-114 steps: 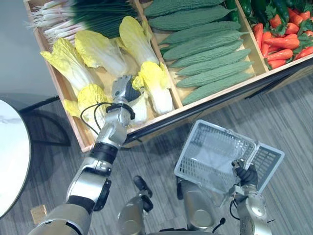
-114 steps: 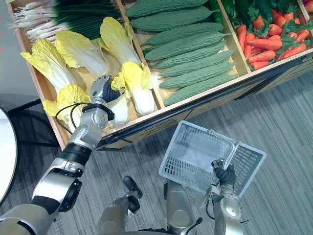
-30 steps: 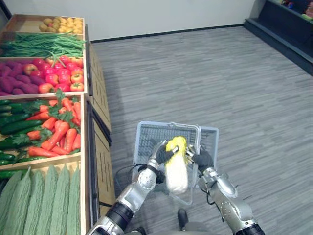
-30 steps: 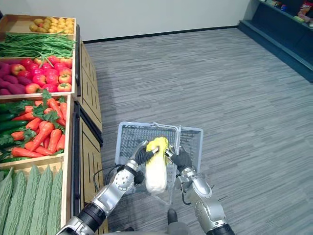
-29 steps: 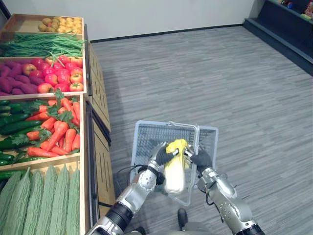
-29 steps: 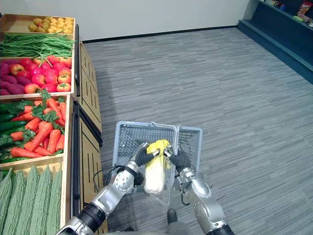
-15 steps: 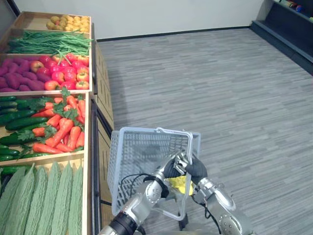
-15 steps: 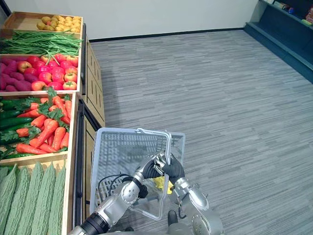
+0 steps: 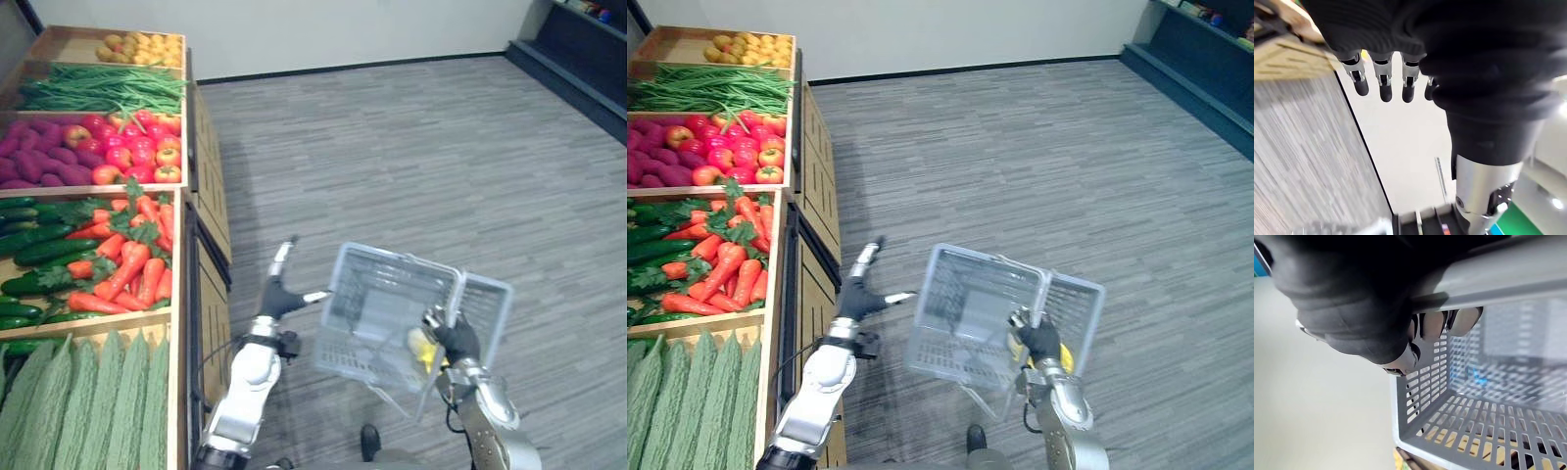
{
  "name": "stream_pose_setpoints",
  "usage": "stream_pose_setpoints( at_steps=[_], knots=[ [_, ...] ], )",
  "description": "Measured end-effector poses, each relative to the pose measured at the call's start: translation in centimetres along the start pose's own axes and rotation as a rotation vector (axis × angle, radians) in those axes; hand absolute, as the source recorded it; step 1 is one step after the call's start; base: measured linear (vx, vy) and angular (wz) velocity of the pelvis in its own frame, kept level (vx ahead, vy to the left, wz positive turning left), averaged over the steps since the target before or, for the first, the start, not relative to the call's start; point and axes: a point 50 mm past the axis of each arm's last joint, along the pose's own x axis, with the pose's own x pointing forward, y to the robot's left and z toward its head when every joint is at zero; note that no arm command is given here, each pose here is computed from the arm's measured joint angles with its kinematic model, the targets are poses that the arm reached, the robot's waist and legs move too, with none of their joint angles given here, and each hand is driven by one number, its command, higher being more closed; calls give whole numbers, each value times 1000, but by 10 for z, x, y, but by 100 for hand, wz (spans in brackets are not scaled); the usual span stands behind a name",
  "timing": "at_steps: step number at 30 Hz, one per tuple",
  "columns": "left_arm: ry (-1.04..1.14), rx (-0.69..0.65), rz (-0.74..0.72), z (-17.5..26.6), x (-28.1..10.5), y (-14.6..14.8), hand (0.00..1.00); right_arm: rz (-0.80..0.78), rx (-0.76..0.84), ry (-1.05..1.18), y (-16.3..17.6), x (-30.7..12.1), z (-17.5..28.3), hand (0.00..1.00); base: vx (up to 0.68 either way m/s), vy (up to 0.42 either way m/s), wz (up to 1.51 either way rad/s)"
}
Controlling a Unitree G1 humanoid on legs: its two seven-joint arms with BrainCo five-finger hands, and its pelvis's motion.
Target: Pick vegetable in the basket
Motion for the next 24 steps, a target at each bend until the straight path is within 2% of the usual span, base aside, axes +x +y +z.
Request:
stream_pose_setpoints(
  at_steps=[8,16,21,24],
  knots=[
    [203,-91,180,-41,-31,38,0,-154,-111,28,-29,-9,-6,100,-26,-8,6],
    [301,-118,206,-58,-50,39,0,-222,-124,50,-32,-7,-13,100,26,27,4],
    [280,-99,199,-55,-44,42,0,-240,-118,54,-31,-8,-15,100,219,20,20],
    [262,-105,208,-54,-31,41,0,-232,-128,29,-31,-4,-9,100,609,-197,70]
  ],
)
